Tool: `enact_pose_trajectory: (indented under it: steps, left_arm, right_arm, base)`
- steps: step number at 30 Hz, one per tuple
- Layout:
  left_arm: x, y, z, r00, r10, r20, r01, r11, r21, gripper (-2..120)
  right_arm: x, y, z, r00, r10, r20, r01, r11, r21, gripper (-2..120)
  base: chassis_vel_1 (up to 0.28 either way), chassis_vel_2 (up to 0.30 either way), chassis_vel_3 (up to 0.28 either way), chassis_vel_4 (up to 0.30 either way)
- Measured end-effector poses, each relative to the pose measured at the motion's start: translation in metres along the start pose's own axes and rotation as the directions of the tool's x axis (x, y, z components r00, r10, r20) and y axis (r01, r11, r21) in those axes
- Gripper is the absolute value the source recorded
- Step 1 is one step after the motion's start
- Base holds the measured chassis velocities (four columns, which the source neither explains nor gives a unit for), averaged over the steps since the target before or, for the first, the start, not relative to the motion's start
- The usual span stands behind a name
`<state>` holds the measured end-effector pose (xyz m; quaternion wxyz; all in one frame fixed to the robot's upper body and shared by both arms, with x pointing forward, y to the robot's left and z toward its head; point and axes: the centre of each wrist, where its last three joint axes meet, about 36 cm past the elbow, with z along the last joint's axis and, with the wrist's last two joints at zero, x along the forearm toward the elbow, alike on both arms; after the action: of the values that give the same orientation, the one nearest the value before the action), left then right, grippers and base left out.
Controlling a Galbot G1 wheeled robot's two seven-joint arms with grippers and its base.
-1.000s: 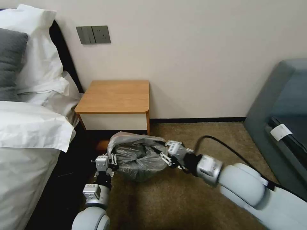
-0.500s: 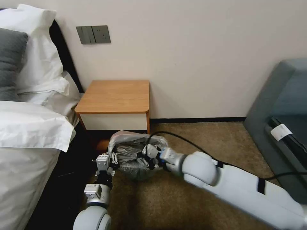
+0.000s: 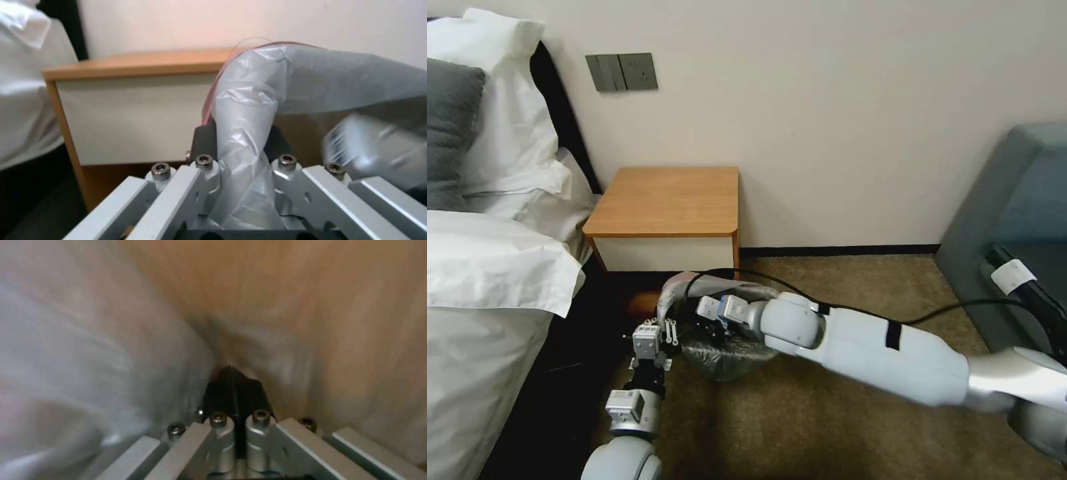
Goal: Pick up the garbage bag from the table and place it over the trash can.
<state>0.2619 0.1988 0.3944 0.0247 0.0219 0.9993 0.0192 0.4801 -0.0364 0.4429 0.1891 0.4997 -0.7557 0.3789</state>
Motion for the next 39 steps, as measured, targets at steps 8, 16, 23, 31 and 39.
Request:
enact_pose_trajectory:
  steps: [8, 16, 23, 31, 39]
  left_arm:
    - [0.007, -0.009, -0.02, 1.0, -0.007, 0.025, 0.007, 1.0, 0.012, 9]
    - [0.006, -0.009, -0.015, 0.997, -0.052, -0.049, 0.055, 0.997, 0.058, 9]
    - [-0.008, -0.001, 0.004, 0.988, -0.087, -0.129, 0.098, 0.992, 0.084, 9]
    - [-0.02, 0.004, 0.016, 0.973, -0.1, -0.209, 0.132, 0.98, 0.146, 9]
    - [-0.025, 0.004, -0.009, 0.926, 0.036, -0.377, 0.123, 0.913, 0.389, 9]
  right_arm:
    - [-0.025, 0.001, 0.004, 0.999, -0.006, -0.034, 0.007, 0.999, 0.038, 0]
    - [-0.003, 0.005, 0.004, 1.0, 0.005, 0.017, -0.006, 1.0, 0.028, 0]
    - [0.077, 0.031, 0.01, 0.985, 0.018, 0.171, -0.004, 0.997, -0.078, 0]
    - [0.163, 0.055, 0.049, 0.943, 0.166, 0.29, -0.123, 0.979, -0.163, 0]
    - [0.202, 0.079, 0.062, 0.855, 0.379, 0.355, -0.269, 0.908, -0.322, 21]
  base:
    - [0.0, 0.0, 0.0, 0.0]
    - [0.0, 0.0, 0.0, 0.0]
    - [0.0, 0.0, 0.0, 0.0]
    - [0.0, 0.0, 0.0, 0.0]
    - [0.0, 0.0, 0.0, 0.0]
